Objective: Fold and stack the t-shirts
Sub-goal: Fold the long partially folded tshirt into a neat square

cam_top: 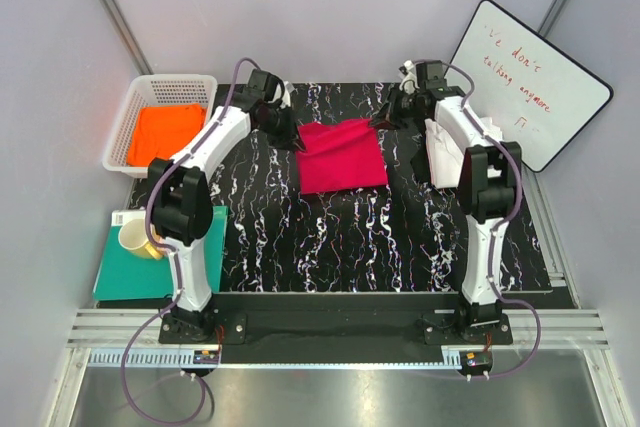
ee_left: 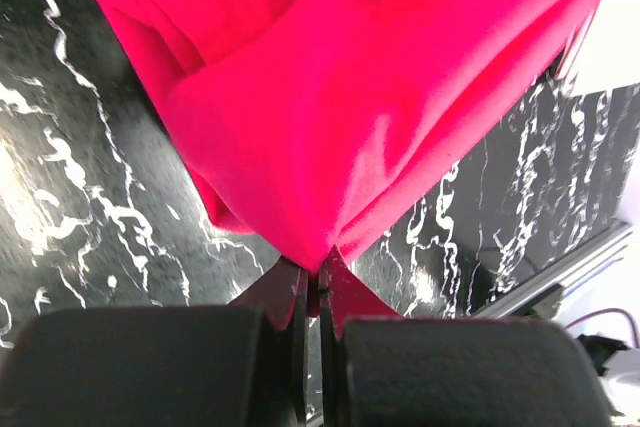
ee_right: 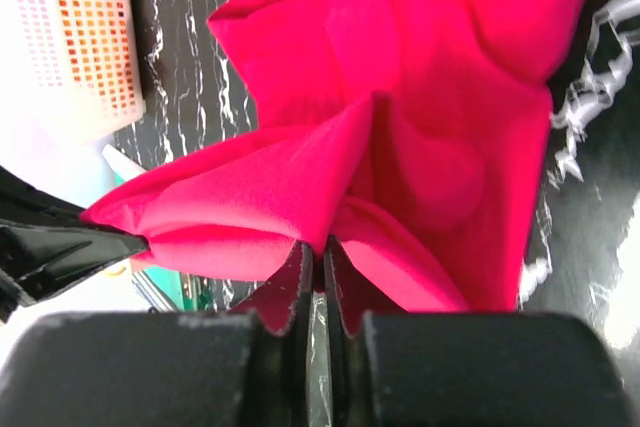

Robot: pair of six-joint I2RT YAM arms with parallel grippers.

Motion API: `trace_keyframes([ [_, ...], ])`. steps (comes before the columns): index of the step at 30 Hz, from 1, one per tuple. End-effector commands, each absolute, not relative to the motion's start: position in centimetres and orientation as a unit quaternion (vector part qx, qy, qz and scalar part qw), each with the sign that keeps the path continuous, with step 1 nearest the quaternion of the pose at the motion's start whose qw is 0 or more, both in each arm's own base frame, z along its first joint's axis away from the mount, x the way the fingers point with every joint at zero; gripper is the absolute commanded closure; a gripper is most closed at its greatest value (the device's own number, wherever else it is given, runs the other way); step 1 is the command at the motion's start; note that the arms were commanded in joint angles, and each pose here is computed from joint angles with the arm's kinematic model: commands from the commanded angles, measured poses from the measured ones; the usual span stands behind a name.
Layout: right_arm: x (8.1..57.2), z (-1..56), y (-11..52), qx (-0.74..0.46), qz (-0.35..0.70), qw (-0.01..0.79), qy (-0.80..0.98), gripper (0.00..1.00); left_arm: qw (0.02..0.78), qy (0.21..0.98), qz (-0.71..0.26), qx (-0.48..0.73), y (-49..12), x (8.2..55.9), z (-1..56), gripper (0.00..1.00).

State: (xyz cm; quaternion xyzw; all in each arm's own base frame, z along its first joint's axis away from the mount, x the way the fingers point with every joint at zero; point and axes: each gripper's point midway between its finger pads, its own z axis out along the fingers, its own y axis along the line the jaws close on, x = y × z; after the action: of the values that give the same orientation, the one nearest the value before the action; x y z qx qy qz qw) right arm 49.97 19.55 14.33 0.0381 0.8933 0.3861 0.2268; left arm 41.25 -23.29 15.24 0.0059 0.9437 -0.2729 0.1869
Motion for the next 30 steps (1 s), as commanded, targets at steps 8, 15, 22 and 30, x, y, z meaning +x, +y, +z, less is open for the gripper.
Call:
trace_keyframes([
  [8,59.1,19.0,21.5,0.027,0.37,0.357,0.857,0.54,0.197,0.919,-0.34,-0.021,-22.2,46.9,14.9,0.01],
  [15,58.1,25.2,21.8,0.014,0.37,0.405,0.836,0.26,0.227,0.915,-0.335,0.003,-20.7,43.1,18.4,0.01],
  [22,54.6,21.9,23.4,-0.006,0.385,0.33,0.862,0.19,0.247,0.913,-0.325,-0.003,-18.5,39.3,21.0,0.01],
  [30,57.7,14.8,23.9,0.025,0.372,0.278,0.885,0.25,0.235,0.921,-0.311,-0.003,-17.3,38.7,21.4,0.01],
])
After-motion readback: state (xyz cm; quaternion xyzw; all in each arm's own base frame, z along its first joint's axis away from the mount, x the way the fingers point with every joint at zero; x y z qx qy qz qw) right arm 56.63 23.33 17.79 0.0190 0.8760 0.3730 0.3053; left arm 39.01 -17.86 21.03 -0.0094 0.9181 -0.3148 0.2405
